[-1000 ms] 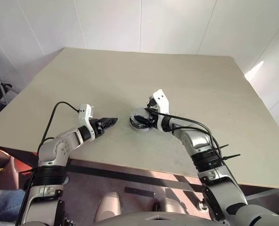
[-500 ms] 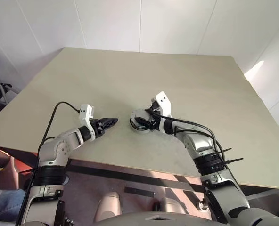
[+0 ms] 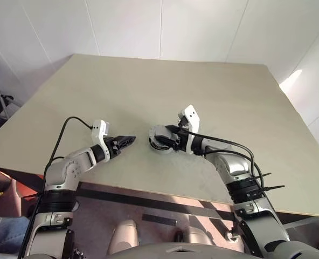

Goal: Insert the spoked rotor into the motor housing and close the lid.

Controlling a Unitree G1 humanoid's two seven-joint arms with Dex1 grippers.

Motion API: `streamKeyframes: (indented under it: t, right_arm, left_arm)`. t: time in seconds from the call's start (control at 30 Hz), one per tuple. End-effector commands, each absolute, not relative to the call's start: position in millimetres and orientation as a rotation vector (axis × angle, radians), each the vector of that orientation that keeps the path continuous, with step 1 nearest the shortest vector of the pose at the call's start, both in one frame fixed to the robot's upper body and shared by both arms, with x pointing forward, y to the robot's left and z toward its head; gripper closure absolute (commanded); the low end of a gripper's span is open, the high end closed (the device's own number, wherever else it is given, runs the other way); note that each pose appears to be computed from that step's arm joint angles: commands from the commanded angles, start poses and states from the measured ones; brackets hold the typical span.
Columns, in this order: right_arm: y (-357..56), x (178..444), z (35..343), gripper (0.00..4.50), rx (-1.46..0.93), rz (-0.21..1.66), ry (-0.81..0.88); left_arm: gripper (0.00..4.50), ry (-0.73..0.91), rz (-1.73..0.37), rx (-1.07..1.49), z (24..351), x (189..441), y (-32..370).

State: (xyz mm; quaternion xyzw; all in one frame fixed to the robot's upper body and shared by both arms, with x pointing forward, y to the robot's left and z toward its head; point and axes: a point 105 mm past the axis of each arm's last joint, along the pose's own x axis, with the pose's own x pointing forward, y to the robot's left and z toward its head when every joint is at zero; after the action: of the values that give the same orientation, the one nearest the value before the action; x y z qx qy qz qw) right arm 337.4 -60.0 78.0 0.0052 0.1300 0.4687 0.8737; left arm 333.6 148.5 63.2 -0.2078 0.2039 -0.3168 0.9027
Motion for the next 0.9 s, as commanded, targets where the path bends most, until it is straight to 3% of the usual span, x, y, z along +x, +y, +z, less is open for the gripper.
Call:
streamKeyframes:
  t: [0.03,0.9]
  right_arm:
    - [-57,335,99,1.33,-0.051,1.03,0.175]
    - [-64,346,78,1.33,-0.117,0.954,0.234]
  left_arm:
    - [1.73,0.378,-0.665,-0.411,75,337,148]
    - [1.73,0.383,-0.654,-0.408,72,336,148]
